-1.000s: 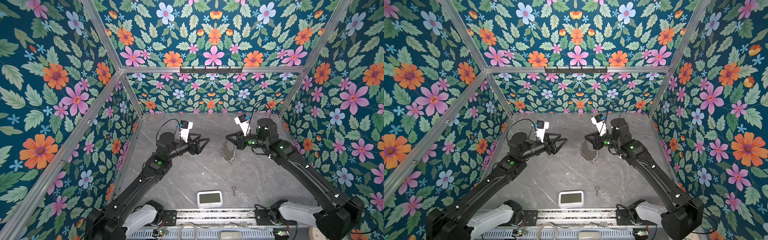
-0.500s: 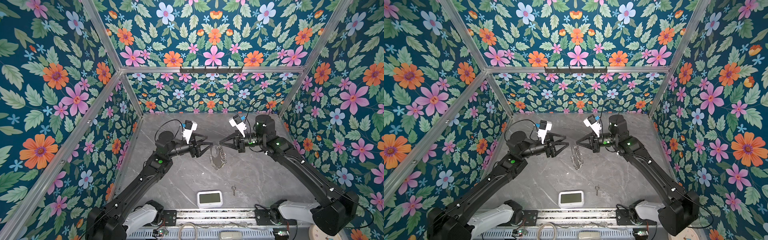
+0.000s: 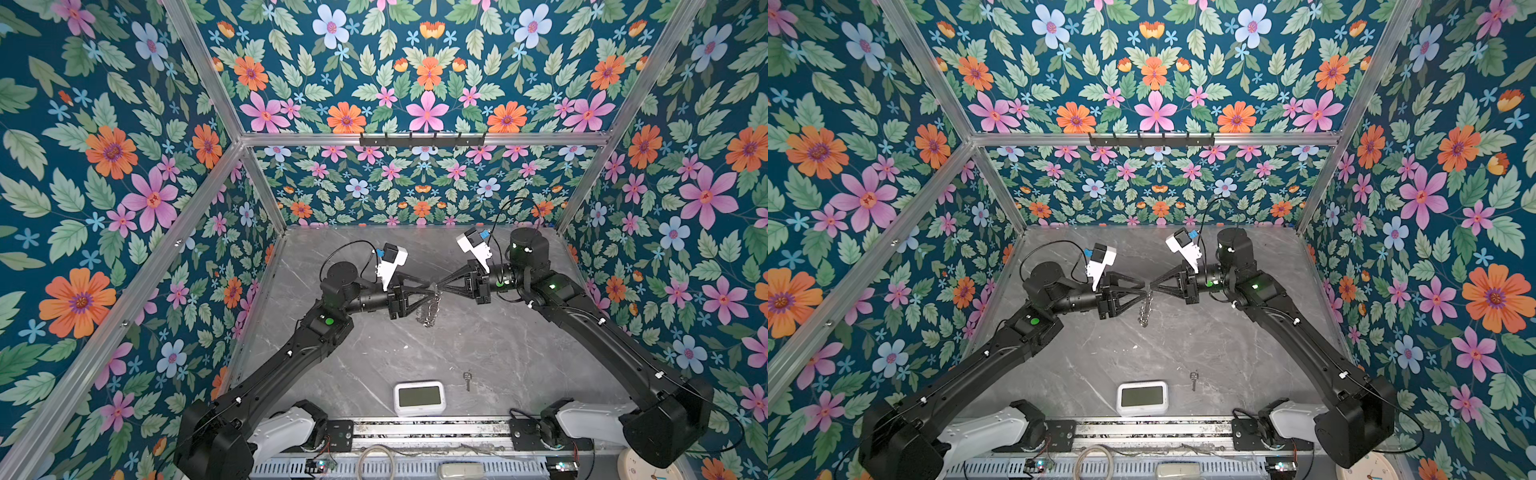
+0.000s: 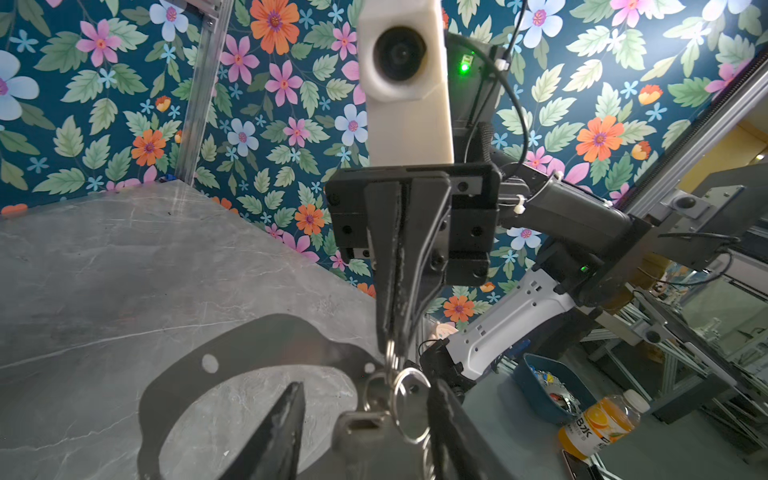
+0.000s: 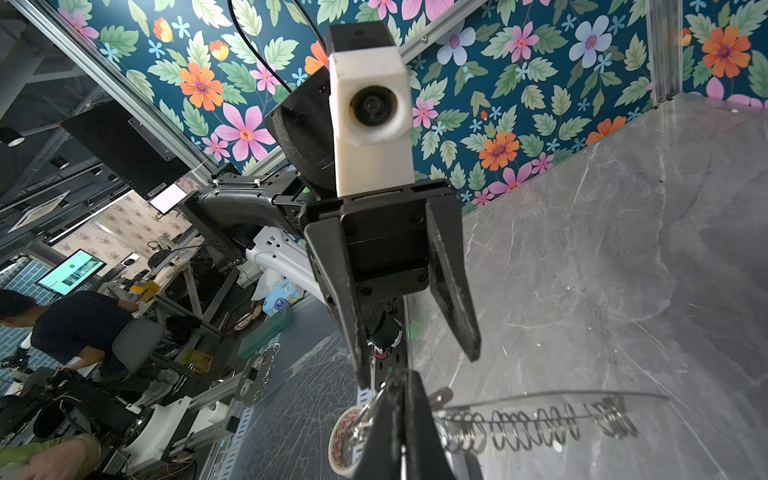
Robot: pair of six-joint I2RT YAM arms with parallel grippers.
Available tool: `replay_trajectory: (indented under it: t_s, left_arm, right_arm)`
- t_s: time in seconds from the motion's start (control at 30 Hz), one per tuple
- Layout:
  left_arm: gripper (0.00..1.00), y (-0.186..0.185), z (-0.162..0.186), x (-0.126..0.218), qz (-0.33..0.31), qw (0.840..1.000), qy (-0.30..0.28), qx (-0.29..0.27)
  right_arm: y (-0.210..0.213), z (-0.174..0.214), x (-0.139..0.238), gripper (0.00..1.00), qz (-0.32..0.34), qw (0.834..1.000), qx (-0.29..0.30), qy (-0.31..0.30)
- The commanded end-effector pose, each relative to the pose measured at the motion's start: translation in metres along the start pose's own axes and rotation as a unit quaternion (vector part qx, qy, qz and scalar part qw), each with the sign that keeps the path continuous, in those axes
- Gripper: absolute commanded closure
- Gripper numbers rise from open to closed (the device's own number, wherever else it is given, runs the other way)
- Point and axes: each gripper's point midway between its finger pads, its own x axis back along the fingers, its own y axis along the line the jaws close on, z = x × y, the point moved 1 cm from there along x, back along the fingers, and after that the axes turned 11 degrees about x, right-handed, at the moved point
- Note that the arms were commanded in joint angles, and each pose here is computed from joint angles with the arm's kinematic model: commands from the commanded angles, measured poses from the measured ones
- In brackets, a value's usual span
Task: Remove the keys from the keyring
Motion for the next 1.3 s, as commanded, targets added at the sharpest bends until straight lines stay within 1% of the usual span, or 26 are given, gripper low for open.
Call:
replay_trajectory:
  t_s: [0.0,0.07,0.17,0.33,0.43,0.47,0.53,0.57,0.6,0.63,0.67,0.7,0.73,0.77,0.87,1.0,1.1,1.27]
  left_arm:
    - [0.49,-0.008,-0.006,-0.001,0.014,1.000,-0.007,-0.014]
    - [0.49,-0.007,-0.006,-0.001,0.012,1.000,-0.009,-0.015]
    - [0.58,-0.005,-0.008,-0.003,0.010,1.000,-0.009,-0.014]
    - [0.78,-0.007,-0.010,-0.005,0.012,1.000,-0.001,-0.013]
    - [0.81,-0.009,-0.010,-0.004,0.013,1.000,0.000,-0.013]
    - [0.84,-0.009,-0.010,-0.004,0.013,1.000,0.000,-0.013]
    - [0.94,-0.010,-0.011,-0.004,0.011,1.000,-0.002,-0.014]
    - [0.96,-0.011,-0.012,-0.003,0.011,1.000,-0.002,-0.016]
    - [0.96,-0.012,-0.012,-0.003,0.012,1.000,-0.002,-0.016]
    - [0.93,-0.012,-0.012,-0.004,0.013,1.000,-0.002,-0.016]
    - [0.88,-0.013,-0.012,-0.004,0.014,1.000,0.000,-0.015]
    - [0.80,-0.012,-0.012,-0.004,0.012,1.000,0.001,-0.012]
    - [0.77,-0.012,-0.012,-0.004,0.012,1.000,0.002,-0.012]
    - [0.77,-0.012,-0.011,-0.004,0.013,1.000,0.003,-0.011]
    - [0.86,-0.013,-0.008,-0.005,0.017,1.000,0.009,-0.009]
    - [0.91,-0.015,-0.008,-0.006,0.023,1.000,0.008,-0.006]
    - [1.00,-0.019,-0.009,-0.007,0.031,0.999,0.006,-0.009]
    - [1.00,-0.019,-0.017,-0.005,0.022,1.000,-0.012,-0.009]
  right_arm:
    - [0.004,-0.009,0.000,1.00,-0.005,1.000,0.019,-0.012]
    - [0.004,-0.009,0.000,1.00,-0.007,1.000,0.019,-0.011]
    - [0.005,-0.007,-0.003,1.00,-0.013,1.000,0.017,-0.007]
    - [0.005,-0.006,-0.003,1.00,-0.008,1.000,0.019,-0.004]
    - [0.007,-0.008,-0.003,1.00,-0.008,1.000,0.023,-0.005]
    - [0.007,-0.008,-0.003,1.00,-0.008,1.000,0.021,-0.004]
    - [0.008,-0.008,-0.003,1.00,-0.013,1.000,0.020,-0.002]
    - [0.007,-0.007,-0.003,1.00,-0.013,1.000,0.019,-0.001]
    - [0.007,-0.007,-0.003,1.00,-0.012,1.000,0.019,-0.001]
    - [0.007,-0.007,-0.003,1.00,-0.012,1.000,0.020,-0.001]
    - [0.007,-0.007,-0.003,1.00,-0.011,1.000,0.021,-0.002]
    - [0.007,-0.008,-0.003,1.00,-0.009,1.000,0.021,-0.003]
    - [0.007,-0.009,-0.003,1.00,-0.006,1.000,0.023,-0.005]
    - [0.007,-0.010,-0.002,1.00,-0.004,1.000,0.024,-0.006]
    - [0.007,-0.013,-0.002,1.00,-0.001,1.000,0.028,-0.009]
    - [0.006,-0.015,-0.002,1.00,0.001,0.999,0.028,-0.015]
    - [0.006,-0.016,-0.003,1.00,0.000,0.999,0.028,-0.016]
    - [0.002,-0.013,-0.006,1.00,0.006,1.000,0.020,-0.013]
